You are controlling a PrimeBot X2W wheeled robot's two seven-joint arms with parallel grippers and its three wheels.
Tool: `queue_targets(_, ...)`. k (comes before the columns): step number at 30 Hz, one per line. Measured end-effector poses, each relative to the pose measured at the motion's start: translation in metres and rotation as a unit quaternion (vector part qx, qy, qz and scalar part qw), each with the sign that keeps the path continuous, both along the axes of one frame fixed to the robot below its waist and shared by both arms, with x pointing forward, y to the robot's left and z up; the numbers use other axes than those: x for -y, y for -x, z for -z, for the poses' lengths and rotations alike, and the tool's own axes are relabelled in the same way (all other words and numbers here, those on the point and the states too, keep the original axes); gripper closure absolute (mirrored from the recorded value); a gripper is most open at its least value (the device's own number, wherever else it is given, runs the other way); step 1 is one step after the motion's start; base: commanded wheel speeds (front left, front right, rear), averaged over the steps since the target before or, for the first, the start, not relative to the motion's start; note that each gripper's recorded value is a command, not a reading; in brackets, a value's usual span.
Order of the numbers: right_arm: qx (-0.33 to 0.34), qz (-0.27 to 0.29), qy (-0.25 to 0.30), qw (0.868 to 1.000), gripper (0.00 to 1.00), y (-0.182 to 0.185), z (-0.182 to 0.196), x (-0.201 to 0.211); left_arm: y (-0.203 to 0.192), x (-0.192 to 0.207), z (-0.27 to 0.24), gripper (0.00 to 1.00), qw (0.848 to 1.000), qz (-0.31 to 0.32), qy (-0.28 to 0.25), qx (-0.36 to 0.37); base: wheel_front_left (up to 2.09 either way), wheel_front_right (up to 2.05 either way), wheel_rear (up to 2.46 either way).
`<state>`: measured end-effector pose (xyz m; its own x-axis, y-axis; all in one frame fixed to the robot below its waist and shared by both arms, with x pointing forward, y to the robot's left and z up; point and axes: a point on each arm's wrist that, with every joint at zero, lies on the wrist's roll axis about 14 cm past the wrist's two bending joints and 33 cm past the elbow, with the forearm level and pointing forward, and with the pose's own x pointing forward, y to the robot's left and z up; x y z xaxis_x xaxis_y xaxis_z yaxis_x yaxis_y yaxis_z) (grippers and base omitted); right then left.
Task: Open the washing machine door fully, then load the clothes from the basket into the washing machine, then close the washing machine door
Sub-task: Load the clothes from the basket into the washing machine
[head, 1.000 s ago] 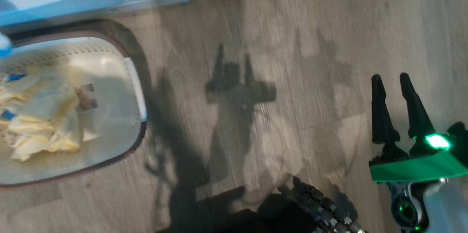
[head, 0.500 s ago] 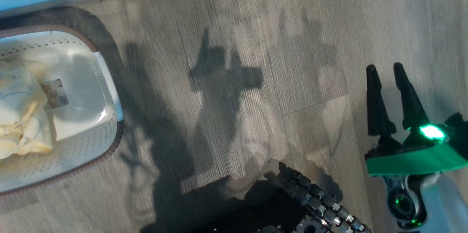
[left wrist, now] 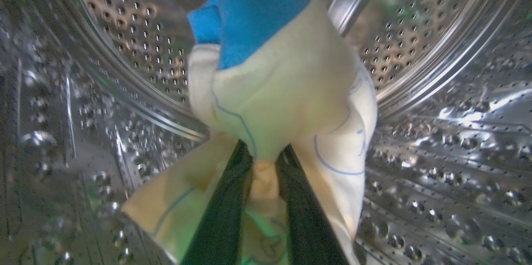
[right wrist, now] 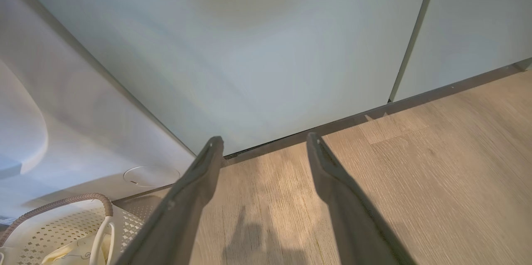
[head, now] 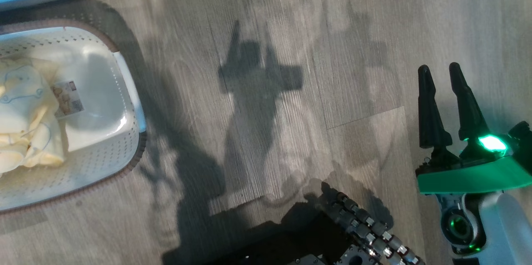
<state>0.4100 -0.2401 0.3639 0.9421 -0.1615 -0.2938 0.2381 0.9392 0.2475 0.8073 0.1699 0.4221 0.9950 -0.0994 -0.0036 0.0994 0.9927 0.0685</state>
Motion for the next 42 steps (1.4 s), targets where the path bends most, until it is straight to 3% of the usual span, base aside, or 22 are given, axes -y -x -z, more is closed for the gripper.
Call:
queue_targets(3,0.000,-0.004,-0.005,1.000,0.00,-0.002,0.002,-0.003,0.003,-0.001,0.016,1.00,0.999,-0.006,0.004,-0.048,0.00,0.00,0.00)
queue_targets(4,0.001,-0.005,-0.006,1.000,0.00,-0.003,0.003,-0.004,0.003,0.000,0.018,0.82,0.998,-0.006,0.005,-0.055,0.00,0.00,0.00)
queue_targets(5,0.001,-0.006,-0.007,1.000,0.00,-0.004,0.003,-0.005,0.005,-0.001,0.019,0.35,0.998,-0.007,0.005,-0.059,0.00,0.00,0.00)
queue_targets(6,0.001,-0.007,-0.008,1.000,0.00,-0.004,0.003,-0.005,0.006,-0.001,0.020,0.00,0.998,-0.006,0.004,-0.061,0.00,0.00,0.00)
queue_targets(18,0.023,-0.016,-0.007,1.000,0.00,-0.016,-0.006,-0.008,0.035,0.011,0.034,0.00,0.997,0.011,0.006,-0.081,0.00,0.00,0.00)
queue_targets(24,0.038,-0.023,0.000,0.999,0.00,-0.021,-0.014,-0.010,0.059,0.013,0.026,0.00,0.998,0.007,0.013,-0.055,0.00,0.00,0.00)
queue_targets(42,0.075,-0.046,0.038,0.995,0.00,-0.021,-0.044,-0.017,0.178,0.005,-0.025,0.00,0.999,0.010,0.038,0.020,0.00,0.00,0.00)
